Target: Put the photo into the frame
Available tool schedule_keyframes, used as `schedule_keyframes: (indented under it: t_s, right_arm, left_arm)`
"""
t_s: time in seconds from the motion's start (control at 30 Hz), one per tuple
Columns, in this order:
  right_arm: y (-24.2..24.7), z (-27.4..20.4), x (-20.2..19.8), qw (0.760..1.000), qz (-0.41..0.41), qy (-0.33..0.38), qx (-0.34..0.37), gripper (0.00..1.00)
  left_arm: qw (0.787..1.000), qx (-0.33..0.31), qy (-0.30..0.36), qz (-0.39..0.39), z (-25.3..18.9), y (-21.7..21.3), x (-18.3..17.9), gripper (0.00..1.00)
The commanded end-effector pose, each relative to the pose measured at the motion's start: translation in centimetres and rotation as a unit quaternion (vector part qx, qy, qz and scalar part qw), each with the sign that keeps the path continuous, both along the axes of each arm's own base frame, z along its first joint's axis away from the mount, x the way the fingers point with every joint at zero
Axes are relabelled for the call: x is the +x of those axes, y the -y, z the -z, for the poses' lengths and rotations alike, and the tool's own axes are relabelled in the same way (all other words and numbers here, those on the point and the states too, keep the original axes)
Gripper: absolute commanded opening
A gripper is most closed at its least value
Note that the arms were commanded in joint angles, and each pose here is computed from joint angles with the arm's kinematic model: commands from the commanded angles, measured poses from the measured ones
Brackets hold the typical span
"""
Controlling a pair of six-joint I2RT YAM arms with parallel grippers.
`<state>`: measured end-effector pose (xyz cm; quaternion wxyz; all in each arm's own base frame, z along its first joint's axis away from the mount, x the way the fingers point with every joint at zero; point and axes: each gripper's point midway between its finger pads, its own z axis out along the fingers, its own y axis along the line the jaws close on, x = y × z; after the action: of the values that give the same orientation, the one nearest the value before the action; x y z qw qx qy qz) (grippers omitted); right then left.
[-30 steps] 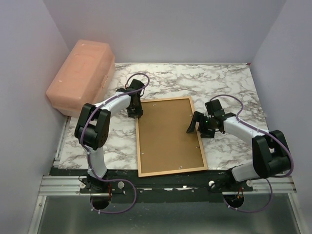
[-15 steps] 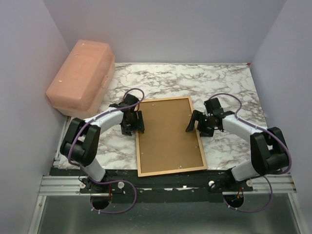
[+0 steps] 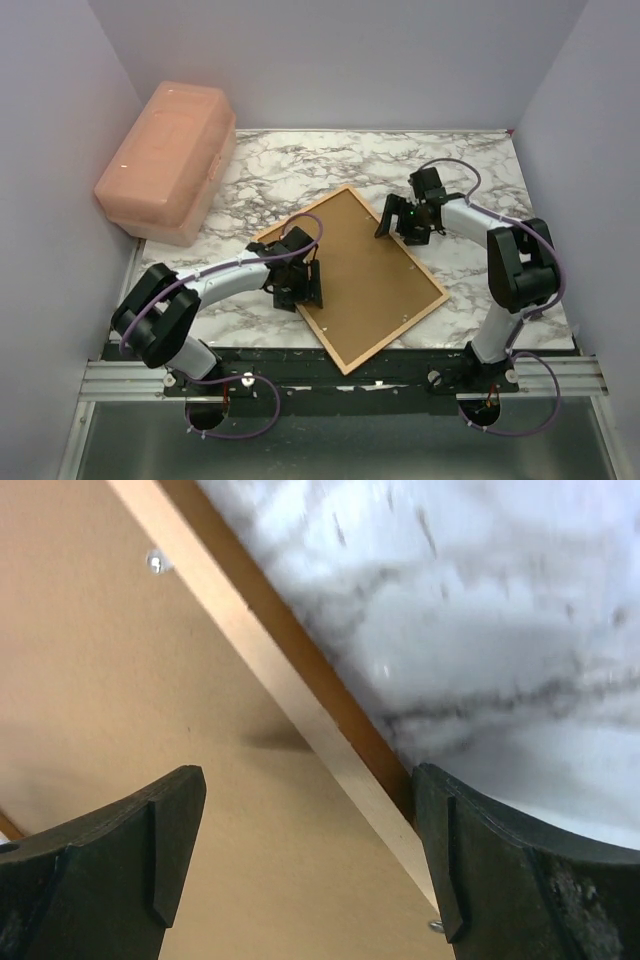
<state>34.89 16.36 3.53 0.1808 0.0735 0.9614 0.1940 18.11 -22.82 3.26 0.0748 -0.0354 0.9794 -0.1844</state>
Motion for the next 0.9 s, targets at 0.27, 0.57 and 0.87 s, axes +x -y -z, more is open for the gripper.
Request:
schedule_keyframes:
  t_s: [0.27, 0.57, 0.87]
  right_arm:
    - [0.3, -2.5, 7.0, 0.994, 0.011, 0.056, -0.089, 1.0]
    - [4.1, -8.1, 4.1, 0.988, 0.069, 0.103, -0.092, 1.0]
    - [6.3, -7.5, -6.0, 0.99, 0.101, 0.059, -0.073, 0.98]
  left_arm:
    - [0.984, -0.155, -0.038, 0.074, -3.3, 11.7, -4.0, 0.72]
    - [0.966, -0.222, -0.01, 0.131, -5.8, 10.4, -6.4, 0.76]
    - [0.937, -0.322, 0.055, 0.126, -10.1, 8.7, -2.5, 0.76]
